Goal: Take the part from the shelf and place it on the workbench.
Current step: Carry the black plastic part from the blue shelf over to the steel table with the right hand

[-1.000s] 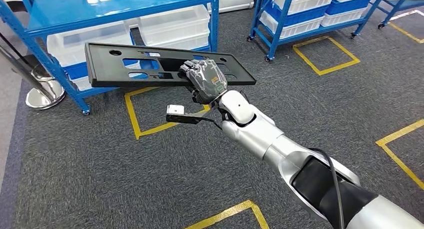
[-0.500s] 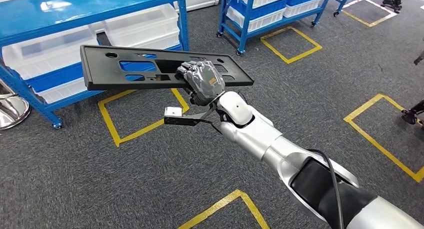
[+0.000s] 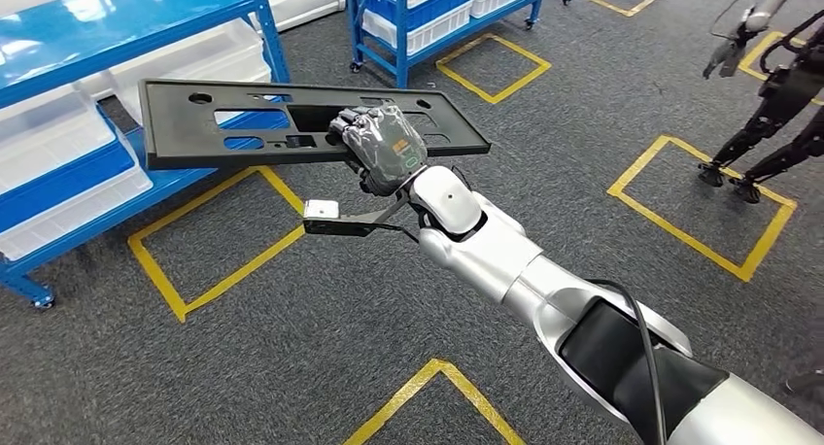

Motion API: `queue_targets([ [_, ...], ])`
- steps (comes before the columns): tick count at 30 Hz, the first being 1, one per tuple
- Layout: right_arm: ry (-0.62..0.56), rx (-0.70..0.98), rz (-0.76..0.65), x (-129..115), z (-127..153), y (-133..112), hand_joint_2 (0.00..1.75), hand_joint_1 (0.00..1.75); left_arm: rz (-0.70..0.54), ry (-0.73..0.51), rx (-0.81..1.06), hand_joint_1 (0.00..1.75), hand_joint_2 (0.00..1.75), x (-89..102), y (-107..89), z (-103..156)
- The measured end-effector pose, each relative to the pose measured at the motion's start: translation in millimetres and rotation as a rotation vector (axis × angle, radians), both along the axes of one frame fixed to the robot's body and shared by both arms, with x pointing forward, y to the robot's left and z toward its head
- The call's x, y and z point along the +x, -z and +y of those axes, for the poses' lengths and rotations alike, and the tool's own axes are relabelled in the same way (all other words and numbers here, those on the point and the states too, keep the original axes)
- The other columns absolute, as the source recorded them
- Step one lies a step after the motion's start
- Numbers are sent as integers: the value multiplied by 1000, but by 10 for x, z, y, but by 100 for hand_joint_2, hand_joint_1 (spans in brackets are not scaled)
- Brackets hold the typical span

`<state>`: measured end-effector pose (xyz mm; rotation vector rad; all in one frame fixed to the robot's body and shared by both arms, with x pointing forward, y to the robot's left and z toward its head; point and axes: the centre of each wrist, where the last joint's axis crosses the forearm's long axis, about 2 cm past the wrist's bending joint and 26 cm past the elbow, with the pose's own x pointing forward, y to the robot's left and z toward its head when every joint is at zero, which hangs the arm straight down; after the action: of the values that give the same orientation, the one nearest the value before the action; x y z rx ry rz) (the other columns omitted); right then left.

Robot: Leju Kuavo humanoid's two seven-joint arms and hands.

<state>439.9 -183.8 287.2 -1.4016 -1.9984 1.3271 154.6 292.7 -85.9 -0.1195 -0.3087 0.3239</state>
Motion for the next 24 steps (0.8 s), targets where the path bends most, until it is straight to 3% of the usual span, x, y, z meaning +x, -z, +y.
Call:
queue_targets([
  [24, 100, -197, -146, 71, 235, -458, 175, 175, -13, -8, -27, 0, 175, 53, -19, 7],
])
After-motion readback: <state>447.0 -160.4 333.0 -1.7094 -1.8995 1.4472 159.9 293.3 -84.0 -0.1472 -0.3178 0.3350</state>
